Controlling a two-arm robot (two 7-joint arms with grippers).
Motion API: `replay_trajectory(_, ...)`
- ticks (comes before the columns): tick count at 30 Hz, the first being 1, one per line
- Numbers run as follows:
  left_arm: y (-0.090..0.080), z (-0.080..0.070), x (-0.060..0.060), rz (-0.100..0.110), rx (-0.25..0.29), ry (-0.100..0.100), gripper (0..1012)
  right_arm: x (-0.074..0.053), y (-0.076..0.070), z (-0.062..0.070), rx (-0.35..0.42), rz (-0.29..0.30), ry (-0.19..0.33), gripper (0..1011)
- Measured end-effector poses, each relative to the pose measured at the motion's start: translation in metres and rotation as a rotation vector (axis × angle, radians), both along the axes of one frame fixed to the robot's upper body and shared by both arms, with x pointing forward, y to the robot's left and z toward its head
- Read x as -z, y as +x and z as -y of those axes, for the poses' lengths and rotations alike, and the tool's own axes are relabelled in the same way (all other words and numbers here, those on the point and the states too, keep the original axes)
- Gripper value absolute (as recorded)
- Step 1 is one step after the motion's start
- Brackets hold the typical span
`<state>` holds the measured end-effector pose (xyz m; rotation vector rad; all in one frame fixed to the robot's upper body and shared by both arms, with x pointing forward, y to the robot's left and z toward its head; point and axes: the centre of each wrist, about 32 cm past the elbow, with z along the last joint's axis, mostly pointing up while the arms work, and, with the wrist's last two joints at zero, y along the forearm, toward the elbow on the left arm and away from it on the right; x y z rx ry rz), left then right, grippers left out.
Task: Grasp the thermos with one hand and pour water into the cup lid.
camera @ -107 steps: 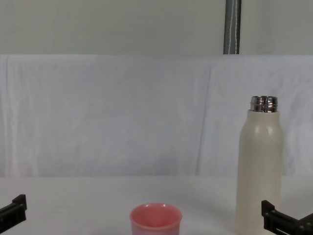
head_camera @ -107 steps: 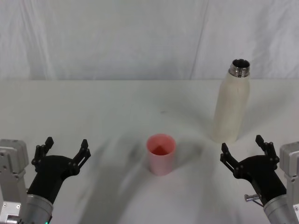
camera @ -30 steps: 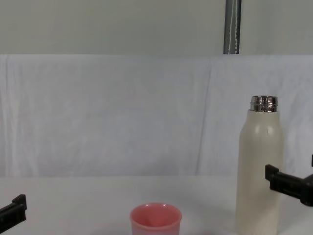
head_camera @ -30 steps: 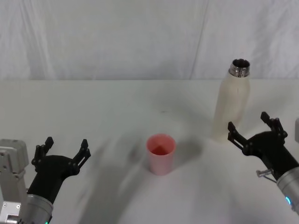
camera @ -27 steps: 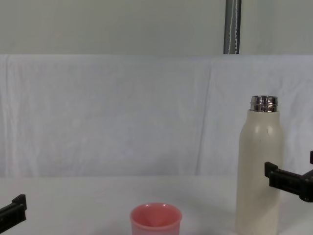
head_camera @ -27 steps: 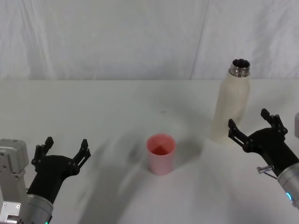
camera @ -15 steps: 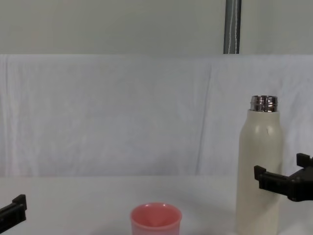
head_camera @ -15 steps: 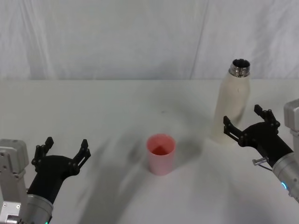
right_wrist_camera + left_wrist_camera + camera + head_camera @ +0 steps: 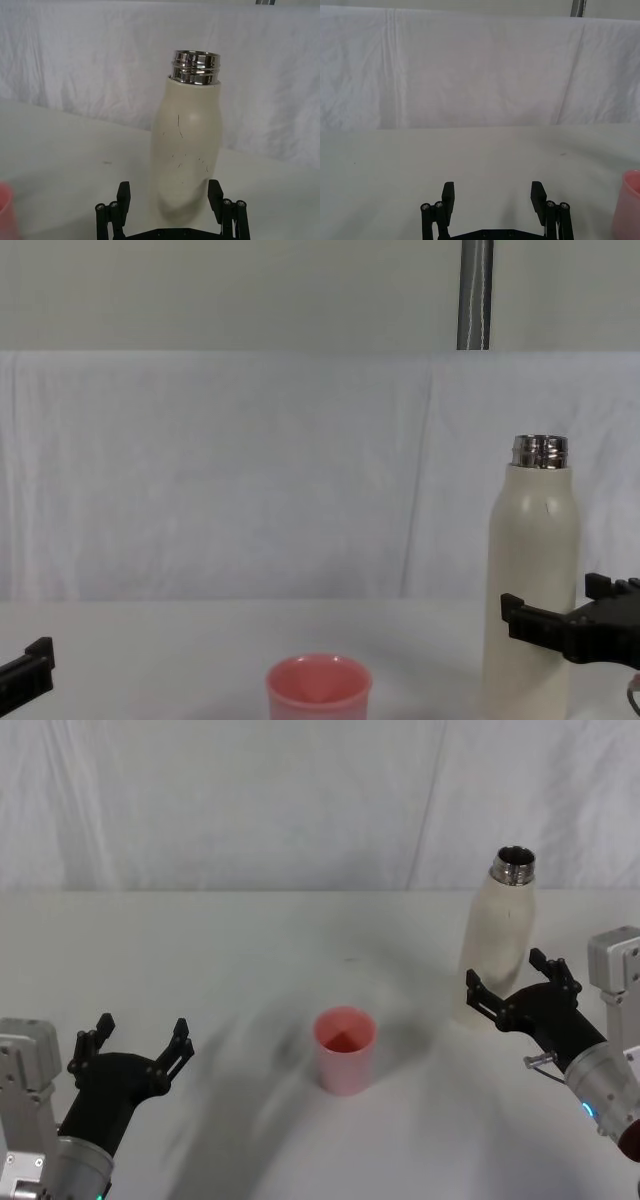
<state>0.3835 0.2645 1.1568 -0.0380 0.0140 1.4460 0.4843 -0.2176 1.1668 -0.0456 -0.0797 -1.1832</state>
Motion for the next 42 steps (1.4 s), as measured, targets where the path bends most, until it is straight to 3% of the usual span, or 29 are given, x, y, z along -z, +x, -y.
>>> replay_trajectory(23,0.000,0.000,0.000,0.000,0.000,0.000,1001,0.010,0.015,-0.005,0.027,-0.027,0.055,1000)
replay_trajectory(42,0.000,0.000,0.000,0.000,0.000,0.000,1001,0.003,0.032,-0.004,0.037,-0.015,0.097,1000)
